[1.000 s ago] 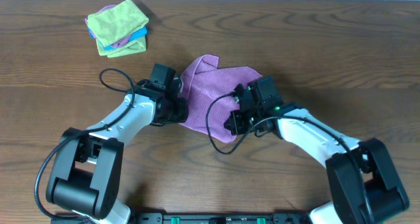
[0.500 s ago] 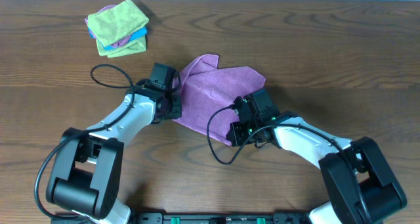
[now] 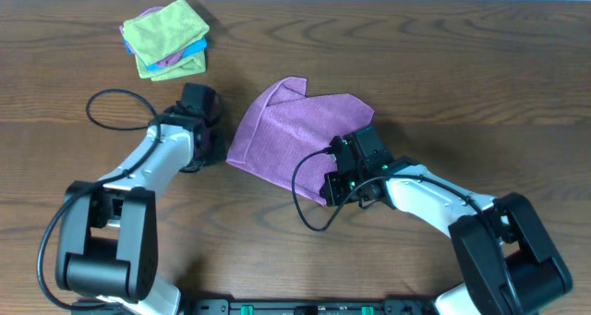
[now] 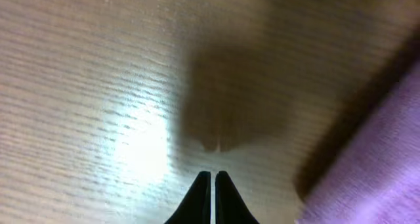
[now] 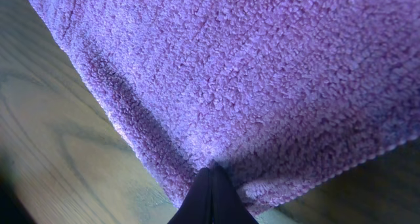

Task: Fold the cloth

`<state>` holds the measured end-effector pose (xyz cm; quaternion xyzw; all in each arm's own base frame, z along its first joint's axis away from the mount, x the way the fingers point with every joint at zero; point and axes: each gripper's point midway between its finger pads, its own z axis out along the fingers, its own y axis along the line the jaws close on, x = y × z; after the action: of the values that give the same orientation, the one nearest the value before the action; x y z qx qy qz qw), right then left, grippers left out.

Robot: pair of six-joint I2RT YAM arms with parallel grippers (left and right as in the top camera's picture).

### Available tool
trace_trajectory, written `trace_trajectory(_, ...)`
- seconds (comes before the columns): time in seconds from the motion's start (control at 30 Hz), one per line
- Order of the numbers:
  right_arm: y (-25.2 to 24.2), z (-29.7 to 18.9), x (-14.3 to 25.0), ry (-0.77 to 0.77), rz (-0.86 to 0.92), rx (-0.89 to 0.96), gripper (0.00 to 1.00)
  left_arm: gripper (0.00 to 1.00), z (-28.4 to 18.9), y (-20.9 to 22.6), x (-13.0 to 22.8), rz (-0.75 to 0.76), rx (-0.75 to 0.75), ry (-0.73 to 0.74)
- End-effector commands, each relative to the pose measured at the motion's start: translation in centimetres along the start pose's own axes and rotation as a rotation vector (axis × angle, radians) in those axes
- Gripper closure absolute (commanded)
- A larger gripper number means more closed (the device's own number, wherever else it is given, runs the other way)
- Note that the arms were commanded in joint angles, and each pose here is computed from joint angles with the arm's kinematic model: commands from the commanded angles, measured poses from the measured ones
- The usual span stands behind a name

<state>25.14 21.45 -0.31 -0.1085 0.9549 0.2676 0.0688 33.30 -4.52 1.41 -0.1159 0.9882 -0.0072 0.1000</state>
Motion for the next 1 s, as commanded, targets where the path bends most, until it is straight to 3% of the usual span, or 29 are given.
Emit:
trace_trajectory(0.0,-0.8,0.4,0.7,0.016,0.021,0.039,0.99,0.95,-2.1,-2.7,-1.4,0.014,0.122,-0.009)
trace_trajectory(0.2,-0.8,0.4,0.7,0.013,0.019,0.038,0.99,0.94,-5.8,-7.5,-2.4,0.076,0.335,-0.057)
trace_trajectory(0.4,-0.8,0.4,0.6,0.011,0.019,0.037,0.99,0.94,-4.3,-10.8,-0.3,0.167,0.351,-0.009)
trace_trajectory(0.73,-0.8,0.4,0.7,0.013,0.020,0.037,0.98,0.95,0.3,-11.2,1.9,0.243,0.210,0.050)
trace_trajectory(0.97,-0.9,0.4,0.8,0.020,0.023,0.040,0.99,0.94,1.3,-8.6,0.5,0.248,0.050,-0.011)
